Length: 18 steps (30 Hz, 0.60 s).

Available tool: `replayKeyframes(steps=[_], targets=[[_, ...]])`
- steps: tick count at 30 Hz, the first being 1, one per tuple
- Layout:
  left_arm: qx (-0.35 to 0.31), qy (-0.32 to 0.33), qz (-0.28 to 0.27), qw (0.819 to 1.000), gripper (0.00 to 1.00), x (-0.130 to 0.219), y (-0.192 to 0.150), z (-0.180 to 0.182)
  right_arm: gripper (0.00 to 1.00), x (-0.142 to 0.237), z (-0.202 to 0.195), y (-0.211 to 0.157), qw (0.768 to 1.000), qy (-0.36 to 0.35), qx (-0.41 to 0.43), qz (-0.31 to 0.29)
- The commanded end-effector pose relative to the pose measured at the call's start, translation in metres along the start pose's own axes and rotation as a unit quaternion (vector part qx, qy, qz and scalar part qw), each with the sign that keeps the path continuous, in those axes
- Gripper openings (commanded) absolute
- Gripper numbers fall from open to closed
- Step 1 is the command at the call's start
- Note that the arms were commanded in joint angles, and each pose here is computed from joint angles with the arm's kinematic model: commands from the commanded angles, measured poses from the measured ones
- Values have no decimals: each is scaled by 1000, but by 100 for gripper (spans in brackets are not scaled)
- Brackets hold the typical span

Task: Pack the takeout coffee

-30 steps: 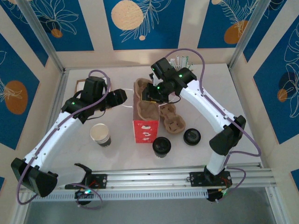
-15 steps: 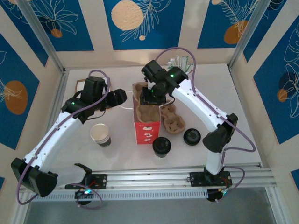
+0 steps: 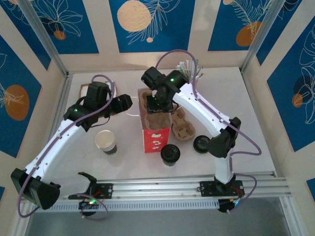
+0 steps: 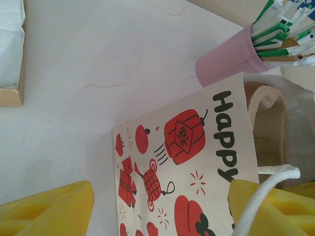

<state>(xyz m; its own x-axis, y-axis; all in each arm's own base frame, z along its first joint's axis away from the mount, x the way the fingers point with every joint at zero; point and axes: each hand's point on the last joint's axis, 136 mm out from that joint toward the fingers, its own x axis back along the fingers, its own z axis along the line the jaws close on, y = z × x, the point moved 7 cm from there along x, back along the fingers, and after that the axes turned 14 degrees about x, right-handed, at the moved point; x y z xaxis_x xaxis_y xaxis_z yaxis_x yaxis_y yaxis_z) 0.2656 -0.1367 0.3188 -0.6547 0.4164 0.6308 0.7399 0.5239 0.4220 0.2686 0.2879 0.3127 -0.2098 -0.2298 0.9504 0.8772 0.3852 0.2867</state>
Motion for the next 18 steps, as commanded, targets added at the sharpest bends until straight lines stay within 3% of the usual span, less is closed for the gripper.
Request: replayKeyframes(steps=[1, 18], targets=[[-3, -11, -5, 1000, 72, 5, 3, 1, 36, 1, 3, -4, 999, -21, 18, 17], [0, -5, -8, 1000, 72, 8, 1, 9, 36, -22, 19, -7, 993, -75, 62, 67]])
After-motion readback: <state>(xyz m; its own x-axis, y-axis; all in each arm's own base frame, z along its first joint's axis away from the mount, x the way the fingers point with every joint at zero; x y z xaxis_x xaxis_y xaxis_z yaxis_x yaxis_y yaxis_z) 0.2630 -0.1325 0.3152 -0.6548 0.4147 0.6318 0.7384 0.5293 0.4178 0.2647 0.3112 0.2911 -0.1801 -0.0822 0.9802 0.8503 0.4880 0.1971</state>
